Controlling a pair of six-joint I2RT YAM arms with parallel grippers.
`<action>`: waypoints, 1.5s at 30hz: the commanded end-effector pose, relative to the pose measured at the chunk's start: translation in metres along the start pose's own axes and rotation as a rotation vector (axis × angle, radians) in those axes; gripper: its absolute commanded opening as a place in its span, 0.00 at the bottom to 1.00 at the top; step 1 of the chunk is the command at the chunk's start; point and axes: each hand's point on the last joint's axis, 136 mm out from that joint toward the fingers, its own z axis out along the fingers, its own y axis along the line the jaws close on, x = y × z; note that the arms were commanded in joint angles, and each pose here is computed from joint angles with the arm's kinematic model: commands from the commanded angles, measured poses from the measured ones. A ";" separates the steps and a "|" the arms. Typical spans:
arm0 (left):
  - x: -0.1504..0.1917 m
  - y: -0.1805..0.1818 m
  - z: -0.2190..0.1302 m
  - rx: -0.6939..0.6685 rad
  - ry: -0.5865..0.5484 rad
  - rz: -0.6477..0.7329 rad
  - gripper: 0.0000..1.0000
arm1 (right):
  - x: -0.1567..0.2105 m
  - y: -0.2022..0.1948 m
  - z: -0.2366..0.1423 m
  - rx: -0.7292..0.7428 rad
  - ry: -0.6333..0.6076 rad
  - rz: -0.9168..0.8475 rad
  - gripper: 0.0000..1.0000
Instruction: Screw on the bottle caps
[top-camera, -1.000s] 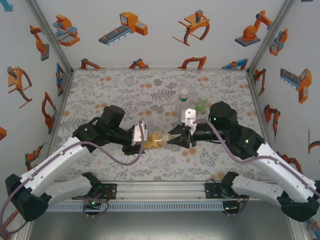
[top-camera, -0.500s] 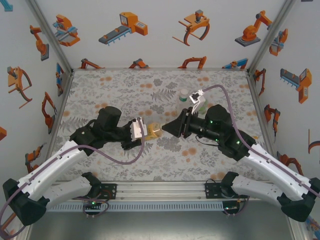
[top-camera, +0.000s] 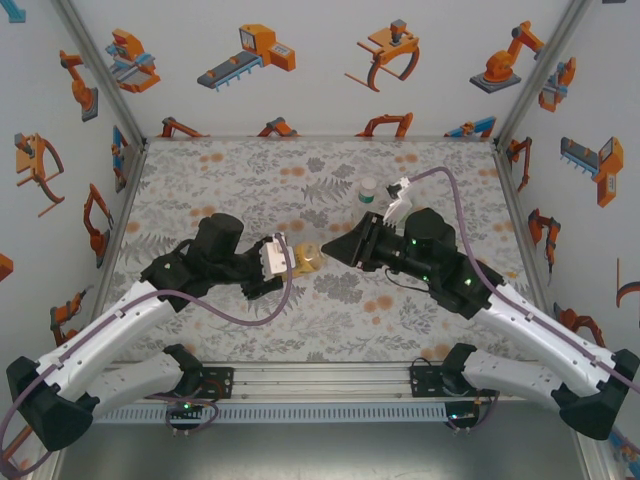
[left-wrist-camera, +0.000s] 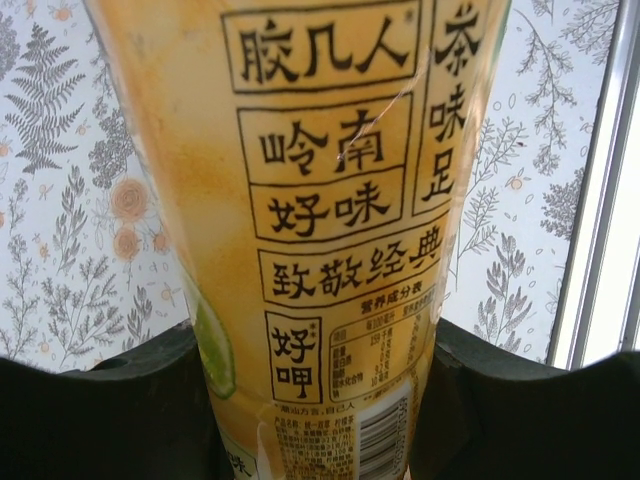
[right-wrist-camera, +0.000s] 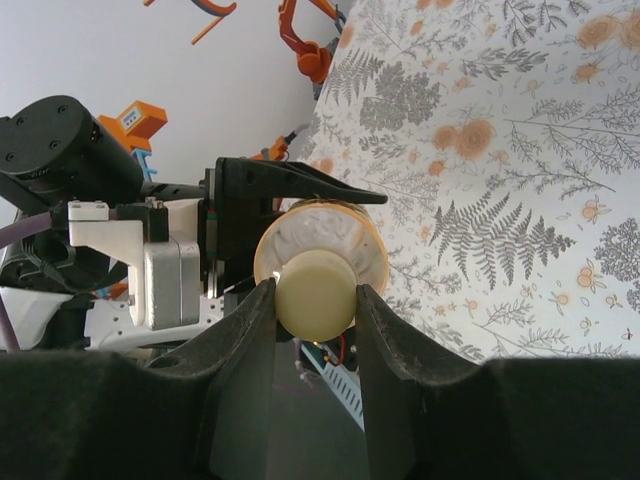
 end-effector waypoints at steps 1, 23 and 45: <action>-0.030 -0.010 -0.004 0.060 -0.134 0.072 0.00 | -0.013 0.018 -0.015 -0.015 -0.029 -0.092 0.34; -0.039 -0.050 -0.006 0.312 -0.204 0.092 0.00 | 0.044 0.086 -0.083 -0.497 0.093 -1.297 0.53; -0.041 -0.065 -0.005 0.433 -0.201 0.065 0.00 | 0.065 0.079 -0.071 -0.597 0.247 -1.437 0.44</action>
